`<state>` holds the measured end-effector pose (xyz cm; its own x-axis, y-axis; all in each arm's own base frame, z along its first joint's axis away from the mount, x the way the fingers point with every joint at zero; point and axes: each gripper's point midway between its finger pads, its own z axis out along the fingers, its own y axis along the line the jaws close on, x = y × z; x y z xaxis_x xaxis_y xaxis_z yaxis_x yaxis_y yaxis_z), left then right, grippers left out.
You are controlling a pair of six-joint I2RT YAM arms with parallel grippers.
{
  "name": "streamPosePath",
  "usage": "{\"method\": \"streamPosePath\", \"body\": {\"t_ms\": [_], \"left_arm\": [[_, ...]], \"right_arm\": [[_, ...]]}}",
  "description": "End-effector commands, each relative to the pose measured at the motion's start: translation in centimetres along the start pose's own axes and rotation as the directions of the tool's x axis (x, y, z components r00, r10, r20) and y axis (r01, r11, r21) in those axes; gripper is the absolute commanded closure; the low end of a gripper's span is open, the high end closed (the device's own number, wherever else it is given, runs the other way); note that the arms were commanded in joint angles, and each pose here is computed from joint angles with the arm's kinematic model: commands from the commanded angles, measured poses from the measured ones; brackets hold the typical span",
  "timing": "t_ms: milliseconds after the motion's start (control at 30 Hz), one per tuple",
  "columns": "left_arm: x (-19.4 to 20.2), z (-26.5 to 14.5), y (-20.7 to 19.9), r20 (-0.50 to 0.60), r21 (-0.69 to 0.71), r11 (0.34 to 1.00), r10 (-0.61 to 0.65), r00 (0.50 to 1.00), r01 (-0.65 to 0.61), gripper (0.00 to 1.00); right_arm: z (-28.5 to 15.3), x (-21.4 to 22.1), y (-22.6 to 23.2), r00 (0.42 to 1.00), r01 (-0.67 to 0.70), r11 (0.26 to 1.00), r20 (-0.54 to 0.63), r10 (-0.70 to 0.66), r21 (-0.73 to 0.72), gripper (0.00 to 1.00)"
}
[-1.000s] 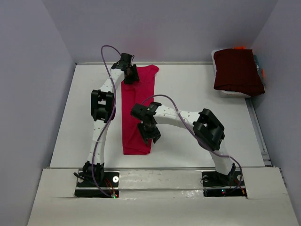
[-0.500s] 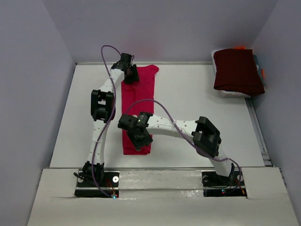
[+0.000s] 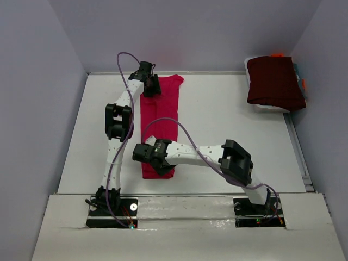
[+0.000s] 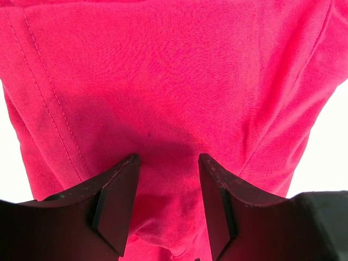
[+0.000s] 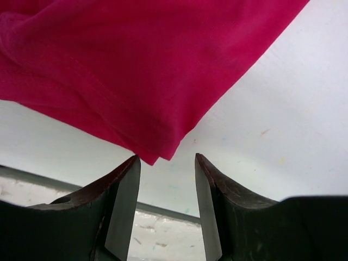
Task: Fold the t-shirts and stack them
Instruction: Rotate the tshirt 95 degrees
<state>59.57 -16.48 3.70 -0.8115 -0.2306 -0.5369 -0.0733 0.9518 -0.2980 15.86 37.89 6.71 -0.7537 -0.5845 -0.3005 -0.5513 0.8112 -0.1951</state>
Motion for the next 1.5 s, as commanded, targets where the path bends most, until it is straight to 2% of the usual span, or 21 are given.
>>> {"method": "streamPosePath", "body": {"t_ms": [0,367,833,1300,1467], "left_arm": [[2.4,0.4,3.0,-0.089,-0.103,0.995,0.003,0.996,-0.012,0.39],[2.2,0.1,3.5,-0.073,-0.126,0.992,0.022,0.997,-0.031,0.39],[3.0,0.7,3.5,-0.093,-0.114,0.993,0.020,0.995,-0.030,0.39],[2.4,0.6,3.2,-0.081,-0.102,0.994,0.026,0.996,-0.034,0.39],[2.5,0.7,3.1,-0.084,-0.099,0.995,0.024,0.996,-0.032,0.39]], "right_arm": [[0.9,0.5,-0.8,0.998,0.024,0.992,0.057,-0.031,0.121,0.50],[3.1,2.4,0.5,0.994,0.019,0.985,0.100,-0.036,0.170,0.50],[0.9,-0.8,2.2,0.985,0.021,0.985,0.166,-0.050,0.171,0.50],[2.7,0.0,1.2,0.987,0.041,0.962,0.138,-0.081,0.268,0.50],[2.2,0.2,0.2,0.987,-0.016,0.952,0.156,-0.034,0.307,0.54]]}}
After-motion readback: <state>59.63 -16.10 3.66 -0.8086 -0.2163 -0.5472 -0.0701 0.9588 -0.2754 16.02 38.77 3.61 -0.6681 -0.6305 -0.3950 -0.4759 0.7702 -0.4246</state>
